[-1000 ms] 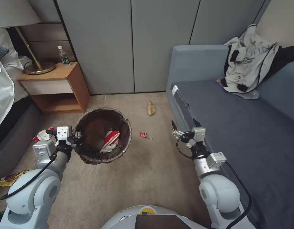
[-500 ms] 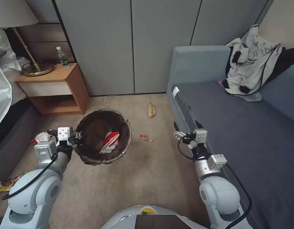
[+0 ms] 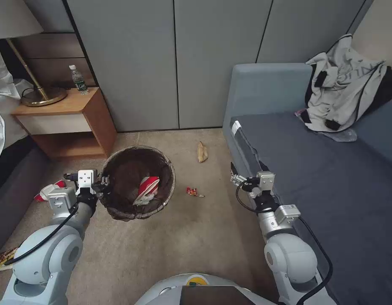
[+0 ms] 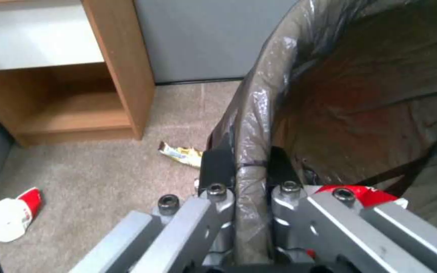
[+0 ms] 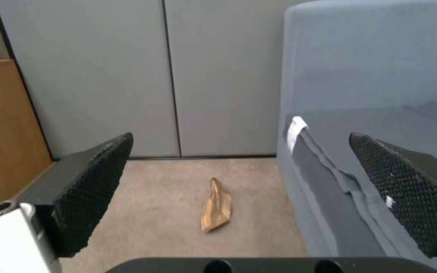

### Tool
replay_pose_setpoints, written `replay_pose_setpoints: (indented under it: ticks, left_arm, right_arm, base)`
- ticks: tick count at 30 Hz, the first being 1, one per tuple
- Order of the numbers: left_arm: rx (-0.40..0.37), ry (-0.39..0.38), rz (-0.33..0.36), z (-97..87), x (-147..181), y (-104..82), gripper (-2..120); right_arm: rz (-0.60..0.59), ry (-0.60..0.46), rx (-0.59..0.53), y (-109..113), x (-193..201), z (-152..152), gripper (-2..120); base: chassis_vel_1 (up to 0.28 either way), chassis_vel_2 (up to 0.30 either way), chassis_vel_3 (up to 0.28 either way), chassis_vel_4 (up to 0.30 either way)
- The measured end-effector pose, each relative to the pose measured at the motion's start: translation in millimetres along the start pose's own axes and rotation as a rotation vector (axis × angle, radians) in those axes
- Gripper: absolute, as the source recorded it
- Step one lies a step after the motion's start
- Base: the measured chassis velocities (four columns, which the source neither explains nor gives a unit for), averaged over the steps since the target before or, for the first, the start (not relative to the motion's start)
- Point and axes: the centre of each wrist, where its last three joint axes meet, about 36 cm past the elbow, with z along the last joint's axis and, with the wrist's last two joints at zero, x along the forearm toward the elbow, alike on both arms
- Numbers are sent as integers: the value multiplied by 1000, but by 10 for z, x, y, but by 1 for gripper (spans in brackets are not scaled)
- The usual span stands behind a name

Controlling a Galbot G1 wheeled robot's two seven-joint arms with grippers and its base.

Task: Pick up the trash bin, then pick up the garbage from the floor and place it into the trash bin.

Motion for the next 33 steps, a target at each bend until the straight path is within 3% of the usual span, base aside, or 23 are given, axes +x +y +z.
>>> replay_pose_setpoints:
  ticks: [14, 22, 27, 33]
  left_arm:
    - [1, -5, 1, -14, 29, -8, 2]
    - [9, -7, 4, -17, 64, -32, 2]
    - [10, -8, 3, -20, 70, -26, 2]
    - [8, -12, 8, -31, 74, -30, 2]
  right_arm:
    - [-40, 10, -2, 50, -50, -5, 100]
    - [-77, 69, 4, 37, -165, 5, 100]
    - [-142, 129, 16, -30, -278, 45, 100]
    - [-305, 240, 25, -118, -497, 196, 100]
  base:
    - [-101, 96, 99, -96]
    - [-31, 42, 43, -40]
    - [0, 0, 0, 0]
    - [0, 0, 0, 0]
